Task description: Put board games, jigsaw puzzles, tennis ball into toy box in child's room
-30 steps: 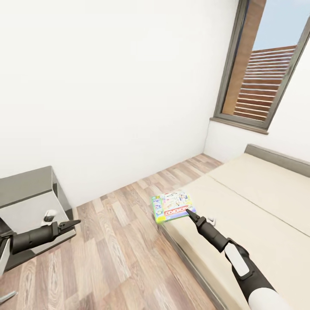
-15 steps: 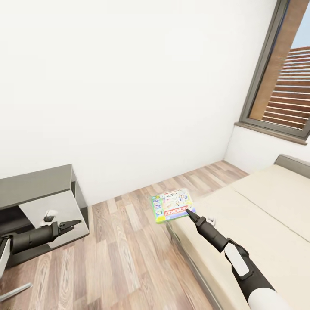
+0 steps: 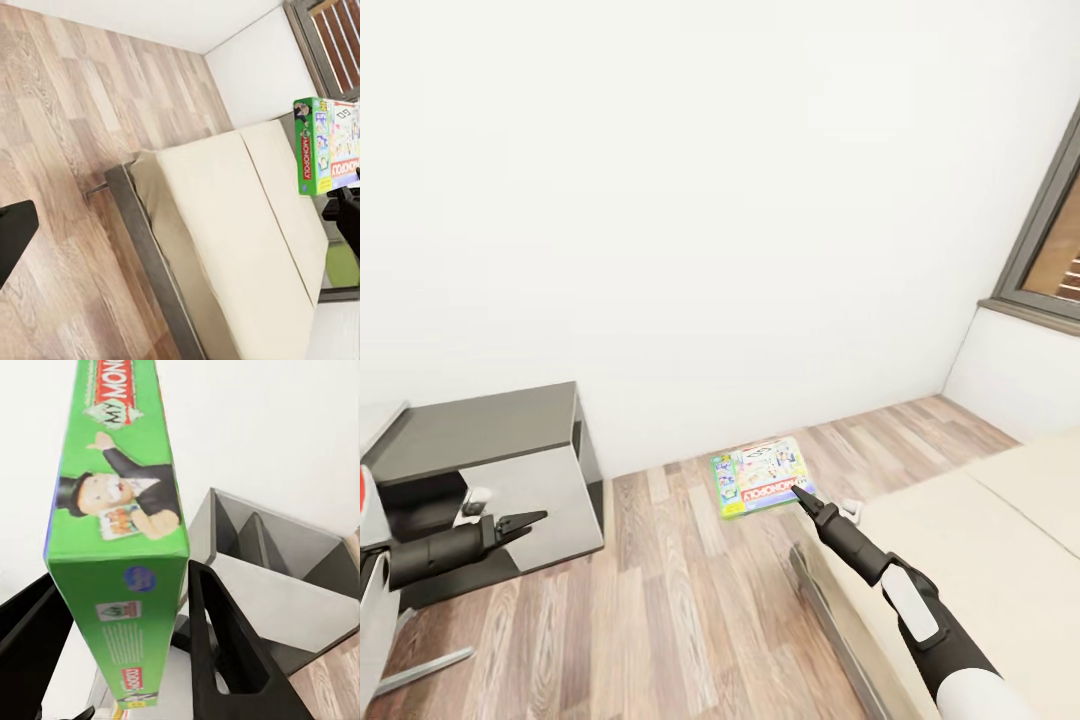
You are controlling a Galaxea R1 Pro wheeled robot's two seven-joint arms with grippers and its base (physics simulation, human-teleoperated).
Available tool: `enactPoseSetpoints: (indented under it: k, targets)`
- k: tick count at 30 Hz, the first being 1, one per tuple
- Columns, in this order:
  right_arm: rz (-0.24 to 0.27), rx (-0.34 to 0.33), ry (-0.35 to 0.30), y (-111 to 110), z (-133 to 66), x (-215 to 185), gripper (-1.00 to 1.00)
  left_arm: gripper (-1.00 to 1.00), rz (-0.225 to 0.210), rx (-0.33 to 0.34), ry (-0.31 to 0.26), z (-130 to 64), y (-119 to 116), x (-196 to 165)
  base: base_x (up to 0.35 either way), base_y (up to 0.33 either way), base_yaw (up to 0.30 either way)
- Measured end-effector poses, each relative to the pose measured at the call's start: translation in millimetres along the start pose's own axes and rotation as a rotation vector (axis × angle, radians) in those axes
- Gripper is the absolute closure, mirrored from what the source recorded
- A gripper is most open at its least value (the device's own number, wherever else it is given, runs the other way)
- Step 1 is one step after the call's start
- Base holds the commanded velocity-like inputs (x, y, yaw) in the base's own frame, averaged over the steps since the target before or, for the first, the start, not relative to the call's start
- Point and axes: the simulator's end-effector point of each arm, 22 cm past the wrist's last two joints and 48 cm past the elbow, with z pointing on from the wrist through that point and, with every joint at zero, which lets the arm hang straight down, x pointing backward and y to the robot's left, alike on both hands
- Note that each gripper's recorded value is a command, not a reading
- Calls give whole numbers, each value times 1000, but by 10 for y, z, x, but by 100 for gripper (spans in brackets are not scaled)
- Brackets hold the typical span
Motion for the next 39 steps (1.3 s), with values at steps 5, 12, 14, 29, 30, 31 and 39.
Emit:
enactPoseSetpoints:
  k: [5, 12, 14, 29, 30, 31, 39]
  targets:
    - [-1, -2, -1, 13, 0, -5, 100, -100, 2, 1, -1, -5, -8, -5, 265, 4, 274]
    - [-3, -4, -2, 30, 0, -12, 100, -100, 5, 2, -4, -11, -23, -17, 265, 0, 274]
    - [-4, -5, -2, 35, 0, -14, 100, -100, 6, 3, -5, -14, -26, -20, 265, 0, 274]
    - [-8, -10, -4, 70, -1, -27, 100, -100, 10, 6, -10, -29, -53, -35, 265, 0, 274]
    - [-8, -9, -4, 71, -1, -27, 100, -100, 10, 6, -10, -30, -54, -37, 265, 0, 274]
    - [-8, -9, -3, 71, -1, -24, 100, -100, 11, 6, -11, -32, -56, -39, 265, 0, 274]
    - [-9, -11, -3, 85, -3, -28, 100, -100, 13, 9, -13, -34, -75, -47, 261, 0, 268]
